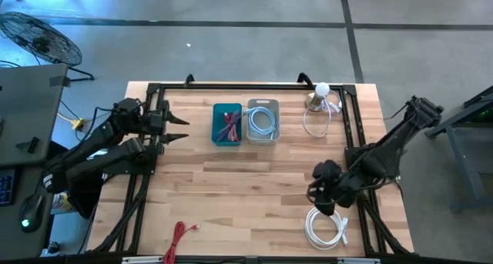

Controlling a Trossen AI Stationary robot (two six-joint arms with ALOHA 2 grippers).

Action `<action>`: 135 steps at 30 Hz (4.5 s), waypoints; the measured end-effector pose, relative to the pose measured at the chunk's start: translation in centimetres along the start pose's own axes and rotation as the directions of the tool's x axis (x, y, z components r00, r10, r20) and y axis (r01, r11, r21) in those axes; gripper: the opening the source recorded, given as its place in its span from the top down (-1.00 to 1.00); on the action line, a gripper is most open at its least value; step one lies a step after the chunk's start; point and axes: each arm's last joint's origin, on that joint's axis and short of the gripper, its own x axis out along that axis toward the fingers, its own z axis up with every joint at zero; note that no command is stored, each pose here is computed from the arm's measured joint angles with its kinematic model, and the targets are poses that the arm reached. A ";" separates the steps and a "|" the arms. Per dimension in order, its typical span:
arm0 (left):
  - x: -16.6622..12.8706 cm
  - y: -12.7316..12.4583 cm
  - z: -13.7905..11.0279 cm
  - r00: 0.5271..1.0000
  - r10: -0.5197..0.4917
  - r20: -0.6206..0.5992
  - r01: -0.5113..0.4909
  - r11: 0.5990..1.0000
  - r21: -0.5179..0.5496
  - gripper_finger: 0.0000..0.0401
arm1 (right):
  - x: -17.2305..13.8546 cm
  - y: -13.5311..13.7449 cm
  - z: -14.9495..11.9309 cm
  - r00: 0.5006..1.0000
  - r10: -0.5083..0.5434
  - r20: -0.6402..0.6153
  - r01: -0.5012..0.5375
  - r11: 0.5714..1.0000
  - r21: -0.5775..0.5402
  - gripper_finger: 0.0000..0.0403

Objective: Pick & Place USB Port
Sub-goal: Put the white HDMI into the white bin

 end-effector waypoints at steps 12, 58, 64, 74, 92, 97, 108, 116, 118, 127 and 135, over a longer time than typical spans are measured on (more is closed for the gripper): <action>0.0 0.1 0.1 1.000 0.008 0.015 -0.008 1.000 -0.005 0.07 | 3.2 -1.0 -3.9 0.970 0.181 -0.164 -0.137 0.959 0.248 0.28; 1.5 -0.1 -3.5 1.000 -0.021 0.002 0.021 0.998 -0.051 0.07 | 8.0 0.9 -8.6 0.919 0.148 -0.365 0.054 0.871 0.488 0.44; 1.5 -0.1 -3.5 1.000 -0.023 0.000 0.023 0.998 -0.053 0.07 | 8.6 1.2 -8.9 0.920 0.165 -0.356 0.039 0.865 0.501 0.44; 1.5 -0.1 -3.6 1.000 -0.021 -0.004 0.021 0.998 -0.053 0.07 | 9.3 1.5 -8.9 0.923 0.180 -0.339 0.020 0.860 0.510 0.44; 1.5 -0.1 -3.9 0.999 -0.028 -0.030 0.026 0.998 -0.065 0.07 | 9.5 1.6 -8.4 0.956 0.172 -0.239 -0.049 0.893 0.448 0.44; 1.5 -0.2 -4.0 0.999 -0.032 -0.042 0.028 0.997 -0.074 0.07 | 9.5 1.6 -8.4 0.961 0.166 -0.219 -0.052 0.893 0.448 0.44; 1.5 -0.2 -4.0 0.999 -0.032 -0.043 0.028 0.997 -0.074 0.07 | 12.7 1.3 -9.4 0.941 0.141 -0.306 0.003 0.904 0.427 0.45; 1.5 -0.2 -4.0 0.999 -0.032 -0.043 0.029 0.997 -0.075 0.07 | 14.3 1.3 -9.2 0.937 0.164 -0.307 -0.043 0.930 0.364 0.92; 1.5 -0.2 -4.1 0.998 -0.034 -0.047 0.030 0.997 -0.078 0.07 | 14.3 1.2 -9.1 0.944 0.155 -0.290 -0.044 0.933 0.357 0.94; 1.5 -0.2 -4.1 0.998 -0.036 -0.052 0.032 0.996 -0.082 0.07 | 14.3 2.6 -7.1 0.983 0.140 -0.121 -0.115 0.974 0.196 0.99; 1.5 -0.2 -4.1 0.998 -0.037 -0.052 0.033 0.996 -0.082 0.07 | 12.9 4.5 -3.2 0.994 0.107 -0.005 -0.107 0.994 -0.011 1.00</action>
